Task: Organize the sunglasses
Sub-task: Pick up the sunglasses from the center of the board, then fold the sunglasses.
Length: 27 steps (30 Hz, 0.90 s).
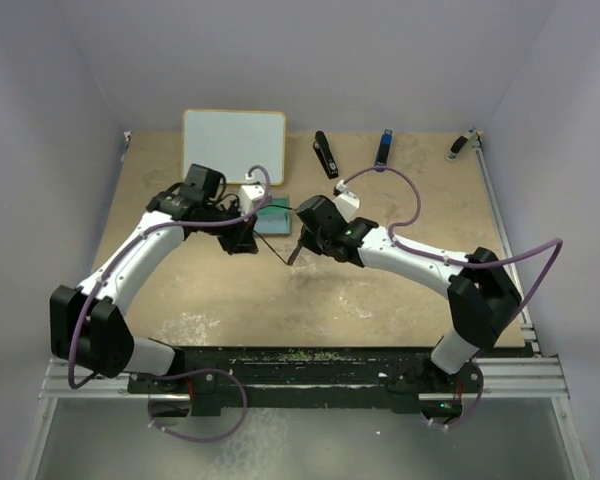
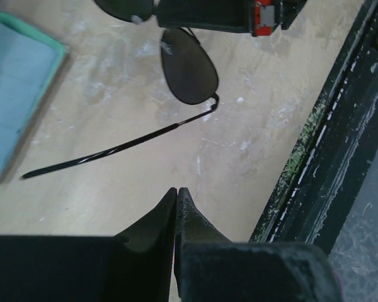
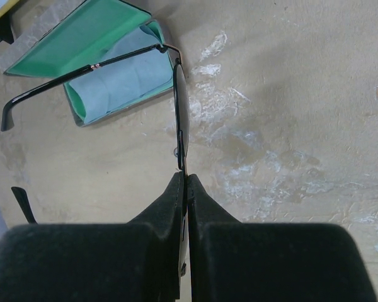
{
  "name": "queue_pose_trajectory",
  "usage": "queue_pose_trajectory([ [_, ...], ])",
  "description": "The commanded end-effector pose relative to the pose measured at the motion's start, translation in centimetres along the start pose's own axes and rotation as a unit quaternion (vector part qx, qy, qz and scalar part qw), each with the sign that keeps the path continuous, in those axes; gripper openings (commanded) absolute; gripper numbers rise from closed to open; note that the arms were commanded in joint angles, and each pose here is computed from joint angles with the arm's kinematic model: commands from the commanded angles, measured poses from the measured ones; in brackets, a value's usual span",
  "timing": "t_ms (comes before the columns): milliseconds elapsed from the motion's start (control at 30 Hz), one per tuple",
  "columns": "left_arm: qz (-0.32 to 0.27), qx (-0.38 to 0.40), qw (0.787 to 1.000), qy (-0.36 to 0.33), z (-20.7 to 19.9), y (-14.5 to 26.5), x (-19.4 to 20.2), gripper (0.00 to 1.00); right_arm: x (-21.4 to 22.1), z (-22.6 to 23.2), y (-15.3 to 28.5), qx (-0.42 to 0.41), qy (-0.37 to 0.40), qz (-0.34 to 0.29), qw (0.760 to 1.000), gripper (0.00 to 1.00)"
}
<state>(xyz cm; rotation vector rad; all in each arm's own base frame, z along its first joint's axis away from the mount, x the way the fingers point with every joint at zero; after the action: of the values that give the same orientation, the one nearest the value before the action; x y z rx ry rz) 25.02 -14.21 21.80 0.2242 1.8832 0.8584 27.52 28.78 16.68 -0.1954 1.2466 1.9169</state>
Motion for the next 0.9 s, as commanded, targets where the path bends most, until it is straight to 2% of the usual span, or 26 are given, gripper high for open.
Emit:
queue_pose_trajectory([
  [0,0.042,0.053,0.998,-0.019,-1.6,-2.5,0.3,0.03,-1.9,2.5,1.0,-0.032,-0.002,-0.019,0.999,0.0],
  [100,0.053,0.047,0.997,-0.016,-1.3,-3.3,0.3,0.03,-2.3,3.4,1.4,-0.055,0.003,-0.02,0.998,0.0],
  [433,0.042,0.005,0.999,-0.018,1.1,-5.0,-1.9,0.03,-0.3,5.9,1.5,-0.118,0.03,0.011,0.992,0.0],
  [867,0.055,0.043,0.997,-0.013,1.2,-7.3,-3.5,0.03,1.0,7.6,2.8,-0.169,0.06,0.015,0.984,0.0],
])
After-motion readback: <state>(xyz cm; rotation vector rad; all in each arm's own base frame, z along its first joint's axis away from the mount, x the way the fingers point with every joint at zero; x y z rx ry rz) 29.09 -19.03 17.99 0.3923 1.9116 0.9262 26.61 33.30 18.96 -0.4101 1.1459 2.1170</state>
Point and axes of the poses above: each gripper's point midway between its finger pads, its own y axis back along the fingers, its own z axis along the line the jaws close on, x = y × z, the point moved 6 cm from there along y, back along the fingers, and after that the axes turned 1 degree about -y, right-handed, at the moved point
